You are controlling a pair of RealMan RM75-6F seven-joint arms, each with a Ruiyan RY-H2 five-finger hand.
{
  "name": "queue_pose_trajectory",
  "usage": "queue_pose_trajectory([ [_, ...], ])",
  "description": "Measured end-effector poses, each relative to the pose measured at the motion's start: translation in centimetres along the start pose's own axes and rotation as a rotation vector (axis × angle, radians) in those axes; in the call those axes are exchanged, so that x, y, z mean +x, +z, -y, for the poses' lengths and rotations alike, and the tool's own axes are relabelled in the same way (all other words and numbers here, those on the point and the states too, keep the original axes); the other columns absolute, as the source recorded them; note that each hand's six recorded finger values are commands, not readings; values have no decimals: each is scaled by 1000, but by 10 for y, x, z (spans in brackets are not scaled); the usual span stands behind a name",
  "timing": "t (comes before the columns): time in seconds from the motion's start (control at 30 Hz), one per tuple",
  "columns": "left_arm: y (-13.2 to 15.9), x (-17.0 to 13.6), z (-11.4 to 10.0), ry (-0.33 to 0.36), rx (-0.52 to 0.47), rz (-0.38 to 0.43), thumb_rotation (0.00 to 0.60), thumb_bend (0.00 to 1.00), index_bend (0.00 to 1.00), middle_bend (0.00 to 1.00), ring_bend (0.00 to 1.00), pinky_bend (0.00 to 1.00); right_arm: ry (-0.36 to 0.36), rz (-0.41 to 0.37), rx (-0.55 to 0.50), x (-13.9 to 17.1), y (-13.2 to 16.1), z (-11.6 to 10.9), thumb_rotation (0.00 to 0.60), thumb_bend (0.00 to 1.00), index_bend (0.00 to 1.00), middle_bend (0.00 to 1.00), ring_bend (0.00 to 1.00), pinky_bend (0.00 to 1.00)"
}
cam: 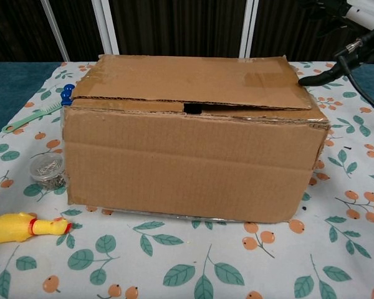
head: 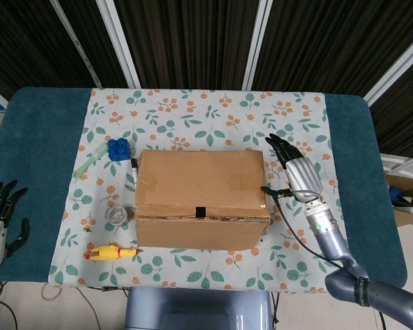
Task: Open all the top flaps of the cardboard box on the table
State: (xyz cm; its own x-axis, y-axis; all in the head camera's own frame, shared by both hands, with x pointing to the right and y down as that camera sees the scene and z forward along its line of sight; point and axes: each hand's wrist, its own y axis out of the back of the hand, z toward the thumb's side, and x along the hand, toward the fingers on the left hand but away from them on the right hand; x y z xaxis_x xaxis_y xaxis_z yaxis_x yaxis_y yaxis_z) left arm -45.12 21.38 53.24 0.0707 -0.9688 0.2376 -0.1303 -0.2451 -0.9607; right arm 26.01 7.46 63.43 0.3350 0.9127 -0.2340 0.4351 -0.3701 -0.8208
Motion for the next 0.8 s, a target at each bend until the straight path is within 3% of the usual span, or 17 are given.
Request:
queue_pose_trajectory([
  [0.3,0,0,-1,1,-5,2,600,527,161,78,0,0,-13,-2,131,1,-15,-9,600,61,0,68,106,192],
  [0.47,1,-1,-2,4,-5,6,600,527,161,78,0,0,25,-18,134,5,-16,-5,600,60,0,68,107,192],
  [0.8,-1,-1,-4,16,-9,0,600,527,161,78,0,0,36,-29,-9,0,-4,6,600,59,0,68,107,192],
])
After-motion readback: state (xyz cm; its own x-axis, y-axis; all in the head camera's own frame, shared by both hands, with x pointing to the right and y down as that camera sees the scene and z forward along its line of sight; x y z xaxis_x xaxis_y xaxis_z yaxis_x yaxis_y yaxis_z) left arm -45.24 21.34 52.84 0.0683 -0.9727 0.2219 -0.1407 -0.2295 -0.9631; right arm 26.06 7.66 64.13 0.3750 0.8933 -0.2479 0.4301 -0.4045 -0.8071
